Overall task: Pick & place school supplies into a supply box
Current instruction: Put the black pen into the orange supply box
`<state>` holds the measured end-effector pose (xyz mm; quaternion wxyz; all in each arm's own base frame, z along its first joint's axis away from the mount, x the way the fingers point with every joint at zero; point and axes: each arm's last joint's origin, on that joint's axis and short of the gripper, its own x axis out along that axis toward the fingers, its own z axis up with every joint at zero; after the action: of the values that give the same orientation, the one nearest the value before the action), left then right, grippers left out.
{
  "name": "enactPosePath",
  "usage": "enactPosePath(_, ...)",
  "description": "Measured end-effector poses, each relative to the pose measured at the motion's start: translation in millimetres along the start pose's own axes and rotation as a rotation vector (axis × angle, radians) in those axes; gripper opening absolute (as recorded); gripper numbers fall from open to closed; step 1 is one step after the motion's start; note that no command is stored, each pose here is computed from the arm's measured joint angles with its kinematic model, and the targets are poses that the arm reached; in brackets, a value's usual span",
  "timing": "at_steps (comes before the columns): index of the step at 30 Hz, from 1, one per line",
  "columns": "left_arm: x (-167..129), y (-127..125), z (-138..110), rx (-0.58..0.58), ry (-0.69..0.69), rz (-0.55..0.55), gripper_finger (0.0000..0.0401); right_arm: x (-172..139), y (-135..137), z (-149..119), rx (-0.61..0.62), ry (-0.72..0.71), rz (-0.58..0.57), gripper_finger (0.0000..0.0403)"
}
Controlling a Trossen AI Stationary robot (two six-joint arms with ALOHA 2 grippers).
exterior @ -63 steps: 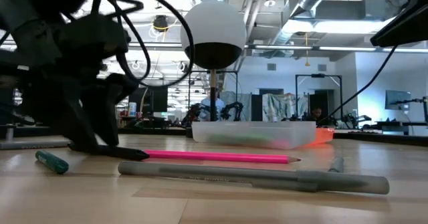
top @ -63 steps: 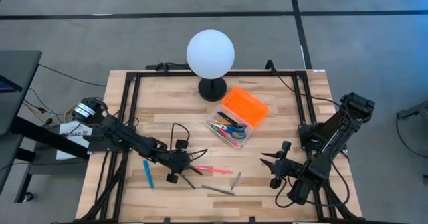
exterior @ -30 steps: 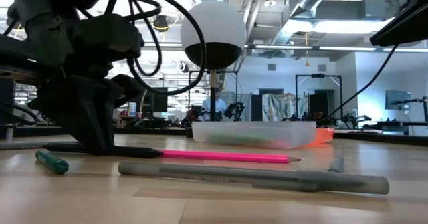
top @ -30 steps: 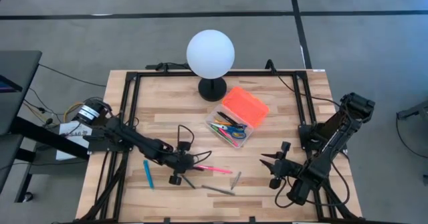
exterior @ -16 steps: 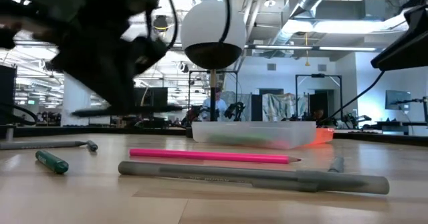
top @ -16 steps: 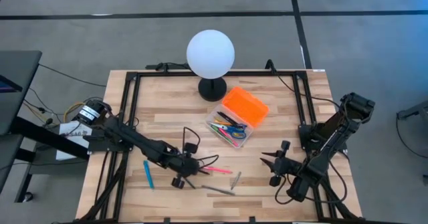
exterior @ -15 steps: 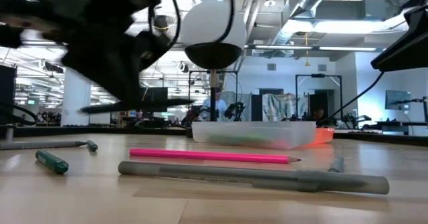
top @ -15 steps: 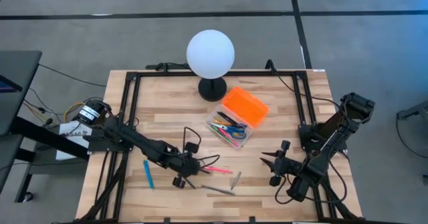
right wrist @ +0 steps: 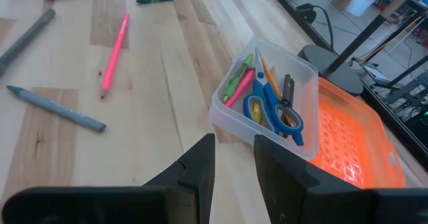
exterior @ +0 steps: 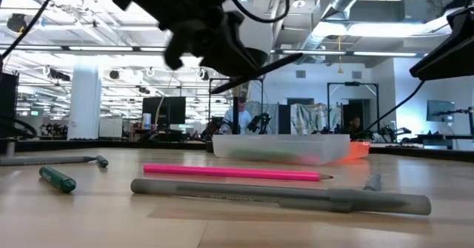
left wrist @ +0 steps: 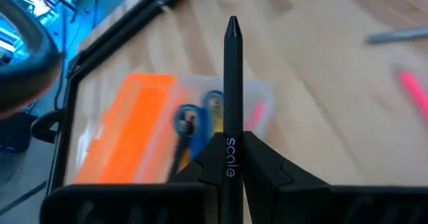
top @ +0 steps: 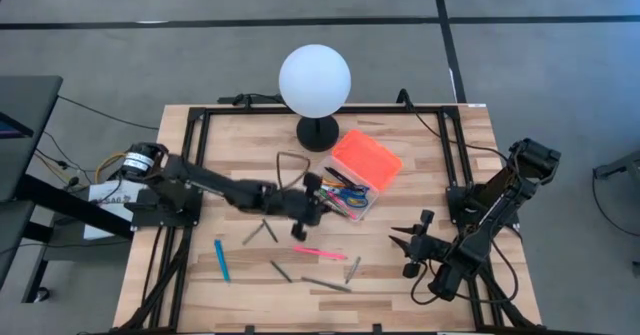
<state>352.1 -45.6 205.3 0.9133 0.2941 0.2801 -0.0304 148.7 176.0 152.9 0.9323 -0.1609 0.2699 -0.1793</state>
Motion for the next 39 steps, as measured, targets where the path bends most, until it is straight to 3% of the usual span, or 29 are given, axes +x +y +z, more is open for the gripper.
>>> enactPosePath(4, 18.6, 19.8, -16.3, -0.020, -0.029, -0.011, 0.0022, 0.1, -0.1, 0.0, -0.001, 0.000, -0.001, 0.0100)
enactPosePath(10, 49.0, 27.0, -42.2, -0.013, -0.028, -0.009, 0.0022, 0.1, 0.0, 0.0, -0.001, 0.001, 0.000, 0.0100)
enactPosePath(17, 51.5, 41.8, -55.0, -0.015, 0.003, 0.008, 0.0022, 0.1, 0.0, 0.0, -0.002, 0.001, 0.000, 0.0100)
enactPosePath(23, 60.5, 42.6, -71.7, 0.049, 0.015, -0.075, 0.0026, 0.4, -0.2, 0.1, -0.001, 0.001, -0.001, 0.0100)
enactPosePath(28, 73.7, 38.2, -81.3, 0.156, 0.026, -0.065, 0.0029, 0.8, -0.1, 0.5, 0.004, 0.001, -0.002, 0.0100)
enactPosePath(39, 75.5, 42.7, -78.0, 0.136, 0.054, 0.022, 0.0030, 0.8, -0.1, 0.4, 0.004, 0.002, -0.001, 0.0100)
